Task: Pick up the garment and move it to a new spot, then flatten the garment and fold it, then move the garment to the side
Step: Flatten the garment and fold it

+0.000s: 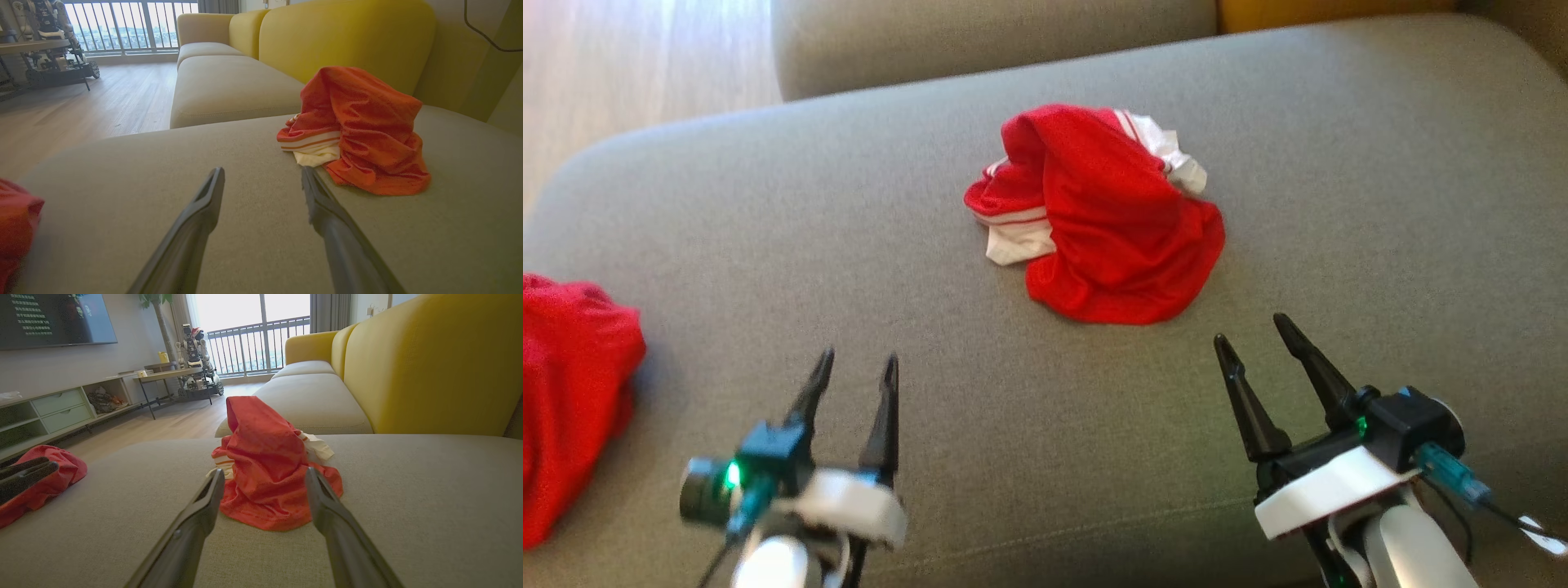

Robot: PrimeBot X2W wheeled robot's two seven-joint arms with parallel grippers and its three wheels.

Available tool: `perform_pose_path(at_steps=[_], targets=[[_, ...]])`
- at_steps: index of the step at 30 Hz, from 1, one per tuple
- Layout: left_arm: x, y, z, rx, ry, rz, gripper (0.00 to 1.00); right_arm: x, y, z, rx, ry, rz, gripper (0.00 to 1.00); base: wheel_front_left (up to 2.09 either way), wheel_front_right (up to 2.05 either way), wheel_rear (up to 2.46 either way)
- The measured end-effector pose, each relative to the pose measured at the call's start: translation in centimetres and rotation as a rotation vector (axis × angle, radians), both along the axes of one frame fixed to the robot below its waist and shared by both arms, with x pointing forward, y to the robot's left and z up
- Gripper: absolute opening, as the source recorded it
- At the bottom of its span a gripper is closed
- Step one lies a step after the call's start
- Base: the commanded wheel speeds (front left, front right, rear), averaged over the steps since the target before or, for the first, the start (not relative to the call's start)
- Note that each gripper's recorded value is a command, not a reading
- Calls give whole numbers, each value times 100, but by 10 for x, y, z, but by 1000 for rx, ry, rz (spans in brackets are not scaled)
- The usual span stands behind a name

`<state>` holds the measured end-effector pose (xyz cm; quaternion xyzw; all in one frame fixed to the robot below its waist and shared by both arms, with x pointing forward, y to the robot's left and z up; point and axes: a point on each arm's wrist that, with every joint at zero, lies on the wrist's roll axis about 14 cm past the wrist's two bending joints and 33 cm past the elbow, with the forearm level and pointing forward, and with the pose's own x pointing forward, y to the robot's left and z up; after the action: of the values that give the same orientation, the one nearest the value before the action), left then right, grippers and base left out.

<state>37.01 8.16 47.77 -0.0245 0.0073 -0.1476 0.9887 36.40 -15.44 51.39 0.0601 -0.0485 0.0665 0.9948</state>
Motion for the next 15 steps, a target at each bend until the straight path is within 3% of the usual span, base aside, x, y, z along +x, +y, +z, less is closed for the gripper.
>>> perform_pose_path(at_steps=[7,15], targets=[[60,-20,14,20,-58,-75,100,25,2,-6,-18,12,9,100,0,0,0],[116,-48,-9,42,-9,-168,100,54,-4,-17,-35,33,-1,100,0,0,0]])
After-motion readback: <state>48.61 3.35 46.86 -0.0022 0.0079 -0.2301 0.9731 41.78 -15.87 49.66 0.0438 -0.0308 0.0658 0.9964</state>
